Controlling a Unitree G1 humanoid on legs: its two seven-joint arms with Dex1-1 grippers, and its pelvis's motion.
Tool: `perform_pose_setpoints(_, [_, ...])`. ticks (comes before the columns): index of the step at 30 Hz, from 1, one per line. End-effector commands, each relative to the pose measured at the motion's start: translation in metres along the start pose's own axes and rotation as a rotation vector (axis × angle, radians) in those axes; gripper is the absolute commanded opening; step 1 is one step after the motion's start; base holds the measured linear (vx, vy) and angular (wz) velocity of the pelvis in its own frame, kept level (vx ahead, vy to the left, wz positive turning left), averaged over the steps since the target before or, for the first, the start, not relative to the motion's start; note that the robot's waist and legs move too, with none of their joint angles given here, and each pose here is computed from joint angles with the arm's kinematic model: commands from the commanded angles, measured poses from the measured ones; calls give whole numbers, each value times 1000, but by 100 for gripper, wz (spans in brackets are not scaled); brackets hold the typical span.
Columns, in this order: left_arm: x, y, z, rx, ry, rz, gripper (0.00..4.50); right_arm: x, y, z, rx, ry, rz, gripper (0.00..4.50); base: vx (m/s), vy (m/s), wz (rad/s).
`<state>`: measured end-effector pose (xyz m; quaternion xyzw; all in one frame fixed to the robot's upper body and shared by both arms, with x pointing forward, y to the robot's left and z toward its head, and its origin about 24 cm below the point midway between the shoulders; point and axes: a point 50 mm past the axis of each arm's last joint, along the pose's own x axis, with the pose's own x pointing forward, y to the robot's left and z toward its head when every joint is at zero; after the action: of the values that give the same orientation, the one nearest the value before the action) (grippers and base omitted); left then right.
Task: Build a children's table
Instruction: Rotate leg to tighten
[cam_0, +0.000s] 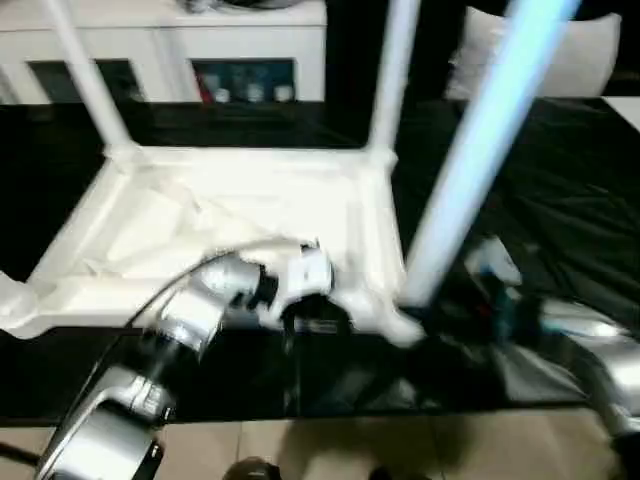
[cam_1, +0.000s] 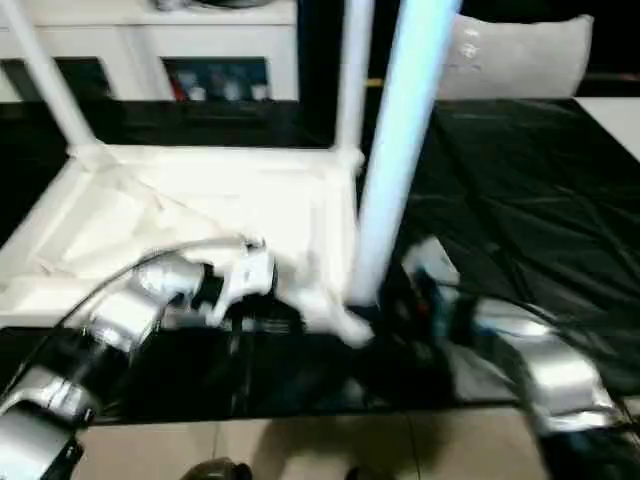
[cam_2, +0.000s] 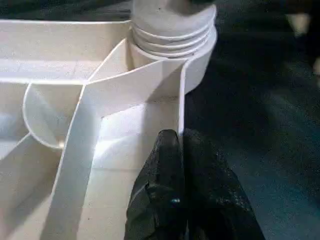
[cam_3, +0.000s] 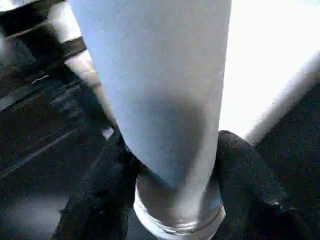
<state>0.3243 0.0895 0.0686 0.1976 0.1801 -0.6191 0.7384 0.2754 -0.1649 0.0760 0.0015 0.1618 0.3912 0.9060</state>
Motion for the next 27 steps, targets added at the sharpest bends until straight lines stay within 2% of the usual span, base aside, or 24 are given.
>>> perform_pose_setpoints(1, [19,6,12,-50,-12,118,0,29,23,-8,80,56,-1,200,0,0,0])
perform_pose_setpoints(3, [25,10,16,-96,-16,214,0,48,26,-6,133,43,-152,200,0,0,0])
perform_pose_setpoints(7, [31,11,22,-139,-44,289,0,58,27,-8,162,38,-264,200,2,13,-2])
perform_pose_setpoints(9, [35,12,25,-152,-58,314,0,63,32,-7,162,21,-280,253,34,15,1])
perform_pose_setpoints(11, [37,13,29,-150,-67,335,0,64,34,-4,157,-1,-304,269,65,12,6])
perform_pose_setpoints(13, [37,14,31,-129,-77,337,0,60,32,0,159,-27,-303,288,0,0,0])
perform_pose_setpoints(15, [36,13,33,-79,-87,309,0,48,25,4,108,-58,-269,310,0,0,0])
perform_pose_setpoints(20, [29,15,28,-27,-75,270,0,20,5,2,49,-54,-205,350,0,0,0])
perform_pose_setpoints(23, [21,14,23,30,-66,189,0,-5,-12,10,-19,-65,-117,373,0,0,0])
perform_pose_setpoints(27, [15,8,22,107,-86,79,0,-22,-19,16,-96,-45,-9,407,0,0,0])
